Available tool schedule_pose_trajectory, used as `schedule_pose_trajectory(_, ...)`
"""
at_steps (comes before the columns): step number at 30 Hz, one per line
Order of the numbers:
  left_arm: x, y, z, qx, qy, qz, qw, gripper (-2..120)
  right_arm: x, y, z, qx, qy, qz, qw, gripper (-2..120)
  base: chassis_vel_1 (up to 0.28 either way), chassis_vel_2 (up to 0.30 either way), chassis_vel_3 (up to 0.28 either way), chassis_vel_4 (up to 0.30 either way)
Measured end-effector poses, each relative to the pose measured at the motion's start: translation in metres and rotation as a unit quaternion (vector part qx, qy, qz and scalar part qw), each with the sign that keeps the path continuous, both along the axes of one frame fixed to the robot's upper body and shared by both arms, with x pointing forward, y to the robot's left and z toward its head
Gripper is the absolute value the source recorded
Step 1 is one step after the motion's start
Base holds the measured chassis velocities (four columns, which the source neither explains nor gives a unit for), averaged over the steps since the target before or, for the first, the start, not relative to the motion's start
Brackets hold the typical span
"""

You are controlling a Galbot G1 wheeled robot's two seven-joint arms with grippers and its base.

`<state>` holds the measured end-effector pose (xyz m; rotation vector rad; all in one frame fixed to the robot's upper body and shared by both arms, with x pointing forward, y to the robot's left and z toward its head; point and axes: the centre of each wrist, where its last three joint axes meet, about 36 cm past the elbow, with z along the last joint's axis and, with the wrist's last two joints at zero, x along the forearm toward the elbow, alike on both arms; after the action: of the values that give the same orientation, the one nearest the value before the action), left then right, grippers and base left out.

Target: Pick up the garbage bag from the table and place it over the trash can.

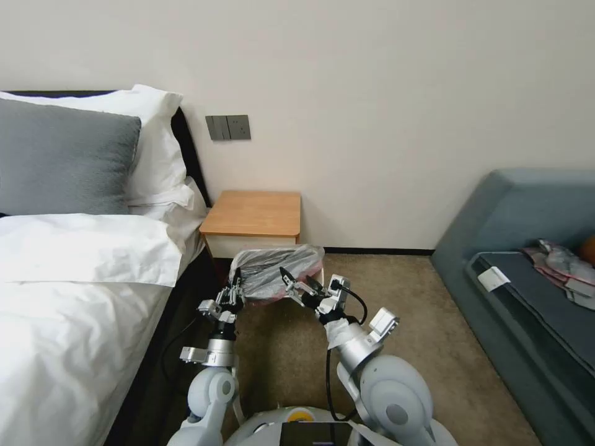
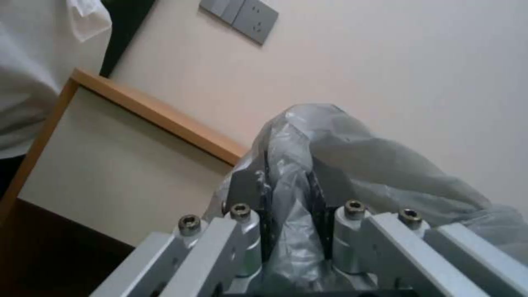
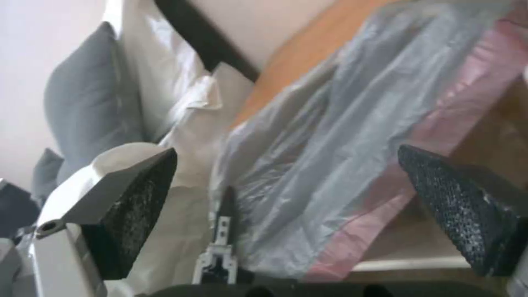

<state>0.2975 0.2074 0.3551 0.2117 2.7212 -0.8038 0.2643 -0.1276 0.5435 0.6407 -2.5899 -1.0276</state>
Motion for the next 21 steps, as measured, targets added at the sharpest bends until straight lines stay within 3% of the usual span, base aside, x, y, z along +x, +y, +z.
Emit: schedule_pose_trajectory(21, -0.001, -0.005, -0.002, 0.006, -0.017, -0.005, 0.9998, 11, 0.016, 0.010, -0.006, -0.049, 0.054, -0.038, 0.997, 100, 0.000, 0.000, 0.000, 0.000)
